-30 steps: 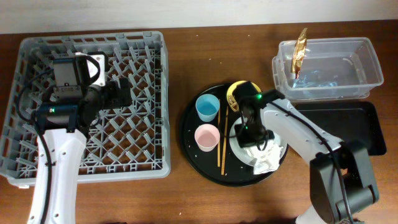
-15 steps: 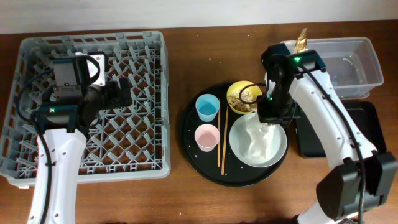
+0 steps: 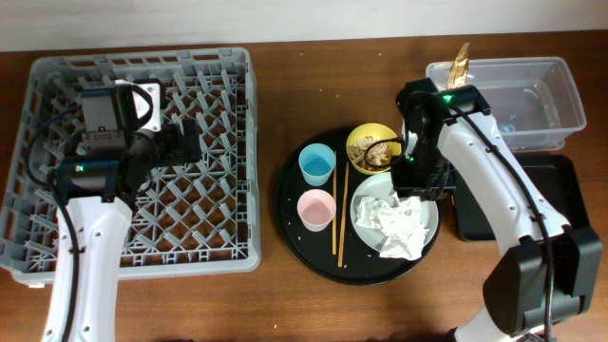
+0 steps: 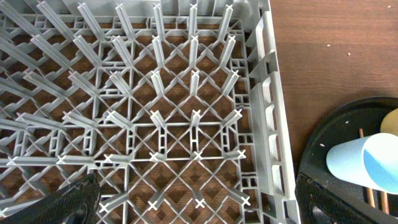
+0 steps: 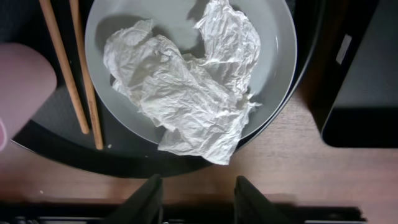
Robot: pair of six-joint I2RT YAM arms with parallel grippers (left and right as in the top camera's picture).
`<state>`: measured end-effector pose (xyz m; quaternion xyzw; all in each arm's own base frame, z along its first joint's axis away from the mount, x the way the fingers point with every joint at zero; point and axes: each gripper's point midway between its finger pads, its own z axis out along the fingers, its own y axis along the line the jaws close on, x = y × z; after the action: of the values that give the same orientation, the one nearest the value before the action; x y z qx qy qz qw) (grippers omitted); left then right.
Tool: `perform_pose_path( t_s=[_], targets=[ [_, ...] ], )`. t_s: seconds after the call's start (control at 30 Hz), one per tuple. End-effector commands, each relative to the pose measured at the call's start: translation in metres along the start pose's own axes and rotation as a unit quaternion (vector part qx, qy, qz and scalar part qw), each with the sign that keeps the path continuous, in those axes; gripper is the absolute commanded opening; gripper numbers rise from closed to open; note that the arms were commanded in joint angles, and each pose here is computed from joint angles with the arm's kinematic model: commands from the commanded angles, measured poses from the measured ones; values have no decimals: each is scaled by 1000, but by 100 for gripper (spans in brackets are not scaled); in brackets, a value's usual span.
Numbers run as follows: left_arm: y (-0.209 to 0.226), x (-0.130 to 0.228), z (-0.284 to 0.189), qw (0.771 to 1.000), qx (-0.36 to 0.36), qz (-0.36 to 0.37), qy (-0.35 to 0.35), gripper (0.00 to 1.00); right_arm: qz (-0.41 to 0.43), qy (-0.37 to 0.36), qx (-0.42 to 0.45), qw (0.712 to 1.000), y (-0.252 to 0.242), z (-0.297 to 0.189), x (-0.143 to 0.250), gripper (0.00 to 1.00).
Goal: Sort waste into correct bins and load items into the dishwasher rack
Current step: 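Carry the tissue right and release it into the clear bin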
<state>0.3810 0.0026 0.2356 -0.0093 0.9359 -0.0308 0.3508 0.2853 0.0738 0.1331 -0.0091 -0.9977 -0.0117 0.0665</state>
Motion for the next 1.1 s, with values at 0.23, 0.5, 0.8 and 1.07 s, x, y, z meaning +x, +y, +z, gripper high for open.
perform_pose_path(
  t_s=[0.23,0.5,0.8,1.07],
  targets=[
    [0,-7,-3,1000,4,5,-9,99,-64,9,61,996,18,101,26,52],
    [0,-7,-3,1000,4,5,-9,99,-62,-39,64,995,19,92,4,4],
    [0,-7,-3,1000,4,5,-9,99,22,-196,-2,980,-6,-104,-42,4],
    [0,-7,-3,1000,4,5,-9,99,231,-403,7,885,-162,-131,-181,4]
  ],
)
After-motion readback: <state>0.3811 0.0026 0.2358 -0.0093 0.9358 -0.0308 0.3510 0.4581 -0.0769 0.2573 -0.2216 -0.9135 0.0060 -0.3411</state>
